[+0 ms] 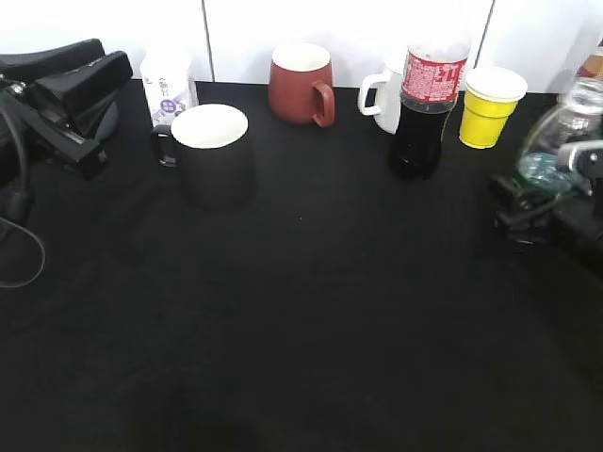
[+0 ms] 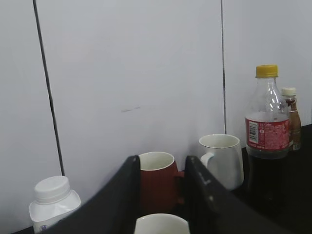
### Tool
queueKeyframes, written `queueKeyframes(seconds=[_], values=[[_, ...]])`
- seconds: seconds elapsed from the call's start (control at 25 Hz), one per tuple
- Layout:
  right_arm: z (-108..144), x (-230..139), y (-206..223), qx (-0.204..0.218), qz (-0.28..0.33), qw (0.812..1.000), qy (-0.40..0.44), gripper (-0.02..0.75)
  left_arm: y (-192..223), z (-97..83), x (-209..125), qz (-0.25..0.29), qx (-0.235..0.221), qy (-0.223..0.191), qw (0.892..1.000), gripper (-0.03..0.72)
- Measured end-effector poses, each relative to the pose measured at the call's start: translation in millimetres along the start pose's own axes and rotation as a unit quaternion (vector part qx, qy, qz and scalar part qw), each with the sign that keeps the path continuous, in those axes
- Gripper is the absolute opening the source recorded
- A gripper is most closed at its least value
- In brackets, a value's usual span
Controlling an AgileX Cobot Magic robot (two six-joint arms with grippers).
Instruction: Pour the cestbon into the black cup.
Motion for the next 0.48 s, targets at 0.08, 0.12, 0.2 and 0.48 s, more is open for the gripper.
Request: queueKeyframes(seconds=[0.08,0.12,0.2,0.48], values=[[1.7,-7.6,-11.1,0.000,0.016,1.000,0.003,0.651,0.0,-0.1,0.0,0.000,0.000,0.000,1.000,0.240],[2.5,-8.4,-18.5,0.001,0.021,1.000,0.004,0.652,0.0,-0.1,-0.4,0.001,0.000,0.000,1.000,0.240],[4.4,-11.5,-31.6,0.002,0.030,1.000,0.006,0.652,-0.1,1.6,-5.4,0.016,0.005,0.000,1.000,0.240],[4.9,-2.8,-74.9,-0.006,0.027,0.999,0.036,0.649,-6.4,22.6,-50.7,0.195,0.085,-0.091,0.973,0.240]])
Point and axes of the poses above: a point on each arm's last joint axis where the gripper is mounted, y pointing out along that axis toward the gripper, z along the wrist's bending axis when the last joint is at zero, x = y × z, the point moved 8 cm from there along y, pointing out along that axis toward the gripper, and after that the axes turned 10 degrees about -y, right-handed, at the moved point
